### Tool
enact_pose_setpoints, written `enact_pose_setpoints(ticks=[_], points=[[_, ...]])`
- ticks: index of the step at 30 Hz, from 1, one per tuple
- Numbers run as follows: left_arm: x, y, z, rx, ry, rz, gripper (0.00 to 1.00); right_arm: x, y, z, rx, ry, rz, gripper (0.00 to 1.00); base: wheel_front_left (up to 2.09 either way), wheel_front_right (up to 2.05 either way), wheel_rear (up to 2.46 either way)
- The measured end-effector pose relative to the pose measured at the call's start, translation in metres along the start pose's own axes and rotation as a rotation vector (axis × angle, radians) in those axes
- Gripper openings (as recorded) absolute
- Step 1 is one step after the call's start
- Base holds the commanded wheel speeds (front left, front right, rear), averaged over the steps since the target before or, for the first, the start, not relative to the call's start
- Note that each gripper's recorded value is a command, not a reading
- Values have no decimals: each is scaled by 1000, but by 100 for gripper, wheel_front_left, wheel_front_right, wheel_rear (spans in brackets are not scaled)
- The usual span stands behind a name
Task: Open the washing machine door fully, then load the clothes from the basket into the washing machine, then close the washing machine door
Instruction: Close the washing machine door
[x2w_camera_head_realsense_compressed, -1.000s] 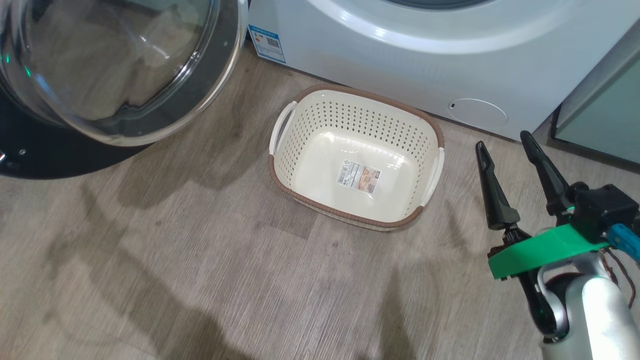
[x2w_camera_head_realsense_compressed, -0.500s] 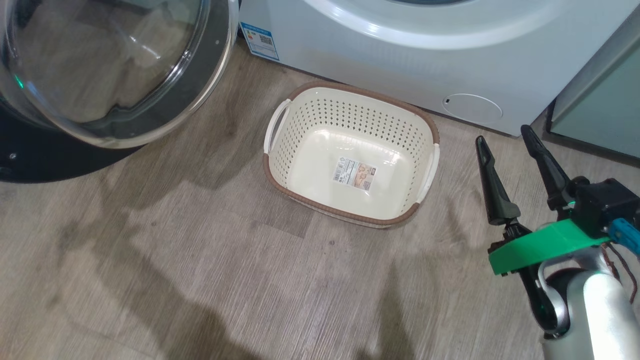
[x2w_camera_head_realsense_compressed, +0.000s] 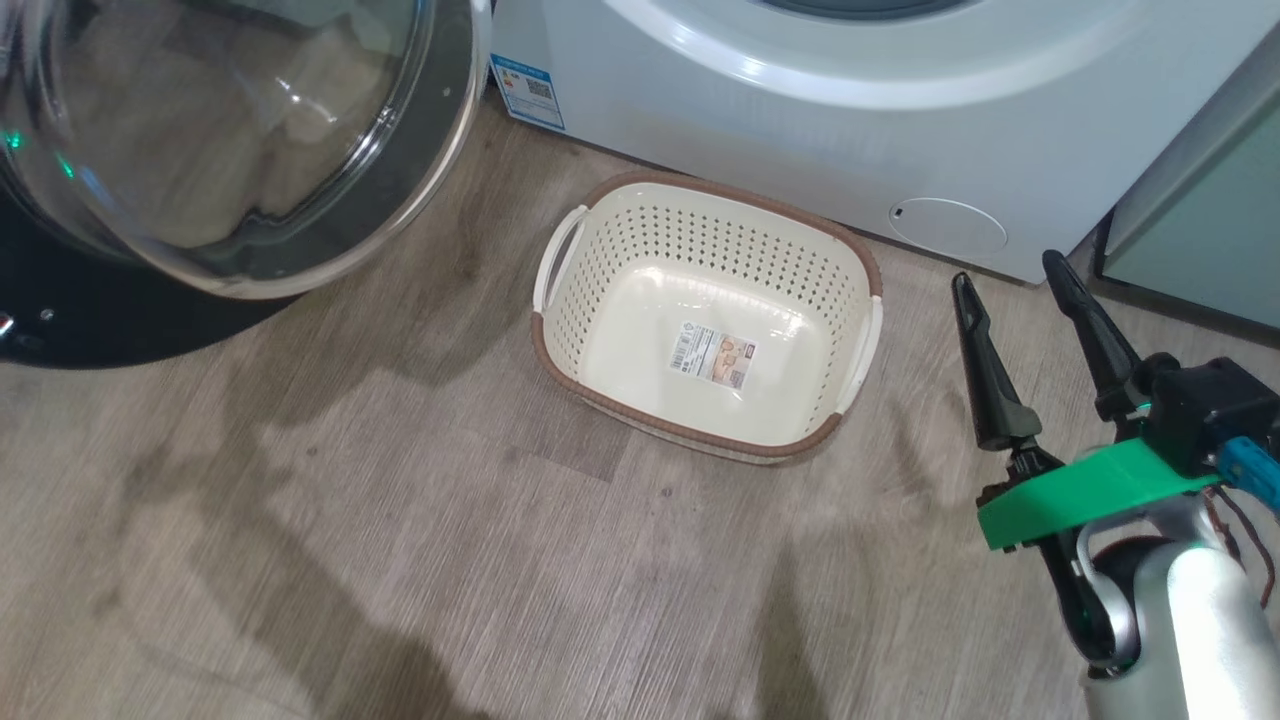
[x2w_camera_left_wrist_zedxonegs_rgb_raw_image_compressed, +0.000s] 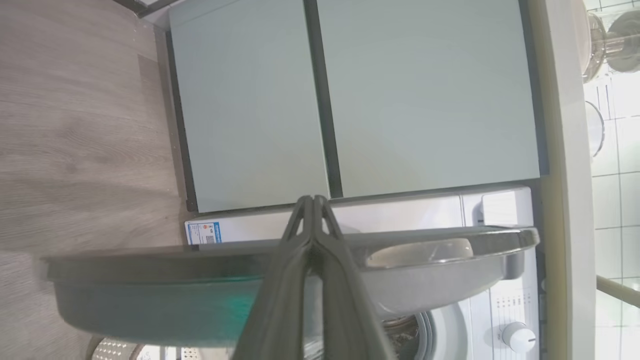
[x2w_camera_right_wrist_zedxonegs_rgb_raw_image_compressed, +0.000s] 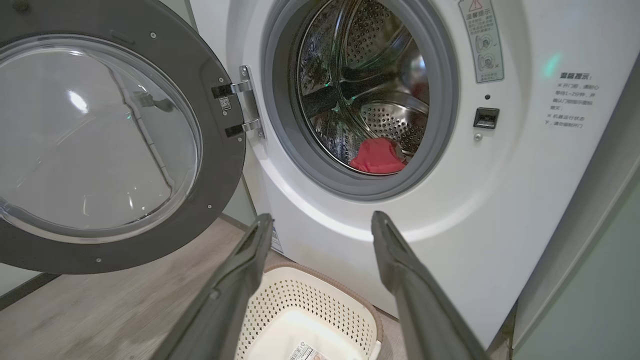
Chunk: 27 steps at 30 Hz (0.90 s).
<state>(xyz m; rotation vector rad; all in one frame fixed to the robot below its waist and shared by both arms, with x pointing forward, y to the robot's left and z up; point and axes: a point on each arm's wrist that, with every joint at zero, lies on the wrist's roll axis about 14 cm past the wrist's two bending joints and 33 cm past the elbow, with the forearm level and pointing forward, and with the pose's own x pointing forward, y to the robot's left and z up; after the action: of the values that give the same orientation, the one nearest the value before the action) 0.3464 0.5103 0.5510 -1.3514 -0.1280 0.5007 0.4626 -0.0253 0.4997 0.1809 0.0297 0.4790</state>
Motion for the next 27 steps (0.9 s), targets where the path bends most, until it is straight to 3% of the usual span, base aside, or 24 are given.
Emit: enact_pose_setpoints(ticks=[27], points=[[-51, -22, -82, 29, 462, -230, 0, -5, -4, 10, 7, -37, -18, 100, 0, 0, 0]])
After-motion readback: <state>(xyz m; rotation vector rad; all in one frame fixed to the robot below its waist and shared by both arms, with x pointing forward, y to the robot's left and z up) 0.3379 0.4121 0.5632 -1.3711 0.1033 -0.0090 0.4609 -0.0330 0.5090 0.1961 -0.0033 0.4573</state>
